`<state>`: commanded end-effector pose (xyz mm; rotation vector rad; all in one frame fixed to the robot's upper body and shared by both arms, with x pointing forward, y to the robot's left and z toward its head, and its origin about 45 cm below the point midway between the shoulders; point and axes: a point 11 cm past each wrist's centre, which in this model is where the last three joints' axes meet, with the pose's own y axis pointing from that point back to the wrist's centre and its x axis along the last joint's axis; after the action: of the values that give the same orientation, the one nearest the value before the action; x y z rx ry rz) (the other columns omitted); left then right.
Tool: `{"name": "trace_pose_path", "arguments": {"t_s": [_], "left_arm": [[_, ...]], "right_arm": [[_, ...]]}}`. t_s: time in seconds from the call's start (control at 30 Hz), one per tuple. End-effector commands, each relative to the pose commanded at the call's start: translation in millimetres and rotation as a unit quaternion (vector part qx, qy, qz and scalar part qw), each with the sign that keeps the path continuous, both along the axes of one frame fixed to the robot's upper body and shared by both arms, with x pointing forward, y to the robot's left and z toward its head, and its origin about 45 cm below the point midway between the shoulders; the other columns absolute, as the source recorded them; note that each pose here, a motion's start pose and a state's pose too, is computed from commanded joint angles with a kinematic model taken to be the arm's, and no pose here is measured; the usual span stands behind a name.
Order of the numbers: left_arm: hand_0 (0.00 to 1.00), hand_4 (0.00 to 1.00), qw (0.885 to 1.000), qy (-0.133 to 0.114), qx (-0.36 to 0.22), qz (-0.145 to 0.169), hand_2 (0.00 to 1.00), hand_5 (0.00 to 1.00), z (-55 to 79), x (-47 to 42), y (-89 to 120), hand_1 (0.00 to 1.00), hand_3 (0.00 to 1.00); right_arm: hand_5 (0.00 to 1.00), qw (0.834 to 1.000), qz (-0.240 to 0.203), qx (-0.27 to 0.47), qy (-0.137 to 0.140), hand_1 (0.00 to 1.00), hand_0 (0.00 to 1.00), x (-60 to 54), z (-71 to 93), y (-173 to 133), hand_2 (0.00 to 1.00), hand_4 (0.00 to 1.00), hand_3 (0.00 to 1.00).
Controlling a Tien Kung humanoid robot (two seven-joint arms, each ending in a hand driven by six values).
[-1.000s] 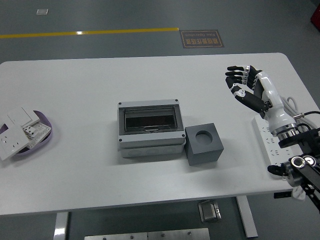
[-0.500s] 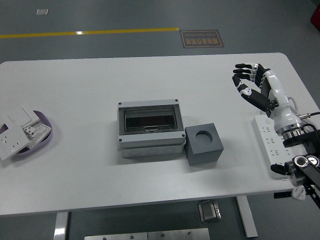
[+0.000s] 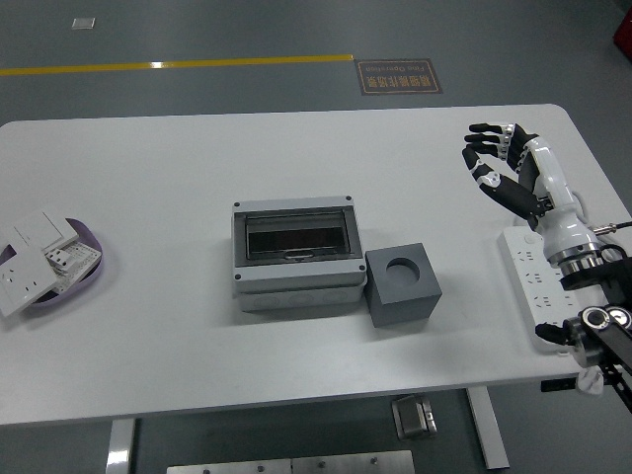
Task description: Pick up the cylinder from the cube,place it in the box,flap close box
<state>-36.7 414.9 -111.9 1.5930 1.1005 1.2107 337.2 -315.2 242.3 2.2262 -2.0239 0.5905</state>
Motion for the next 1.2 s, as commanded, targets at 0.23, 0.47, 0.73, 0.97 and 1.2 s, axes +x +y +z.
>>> {"name": "trace_pose_path", "arguments": {"t_s": [0.23,0.47,0.73,0.97,1.2], "left_arm": [[0.613,0.686,1.0,-0.003,0.0,0.001,0.629,0.247,-0.2,2.1,0,0.635,0.633],[0.613,0.686,1.0,-0.003,0.002,0.0,0.628,0.248,0.4,3.5,2,0.635,0.633],[0.613,0.686,1.0,-0.004,0.004,0.0,0.629,0.247,1.1,5.1,4,0.635,0.633],[0.614,0.686,1.0,-0.006,0.003,-0.001,0.629,0.245,0.7,7.4,3,0.635,0.633],[0.613,0.686,1.0,-0.006,0.0,0.0,0.628,0.248,-0.1,7.4,0,0.635,0.634]], "right_arm": [[0.308,1.0,0.002,-0.001,-0.006,0.672,0.744,1.7,3.0,2,0.656,0.753,0.666],[0.303,1.0,-0.007,-0.001,-0.012,0.671,0.744,1.0,5.9,-4,0.655,0.756,0.665],[0.299,0.998,-0.012,-0.058,-0.028,0.669,0.743,1.1,11.8,-1,0.654,0.757,0.664],[0.29,0.994,-0.016,-0.107,-0.03,0.667,0.741,1.7,9.5,1,0.653,0.749,0.663],[0.288,0.99,-0.019,-0.139,-0.02,0.668,0.74,1.3,1.0,1,0.653,0.745,0.661]]}}
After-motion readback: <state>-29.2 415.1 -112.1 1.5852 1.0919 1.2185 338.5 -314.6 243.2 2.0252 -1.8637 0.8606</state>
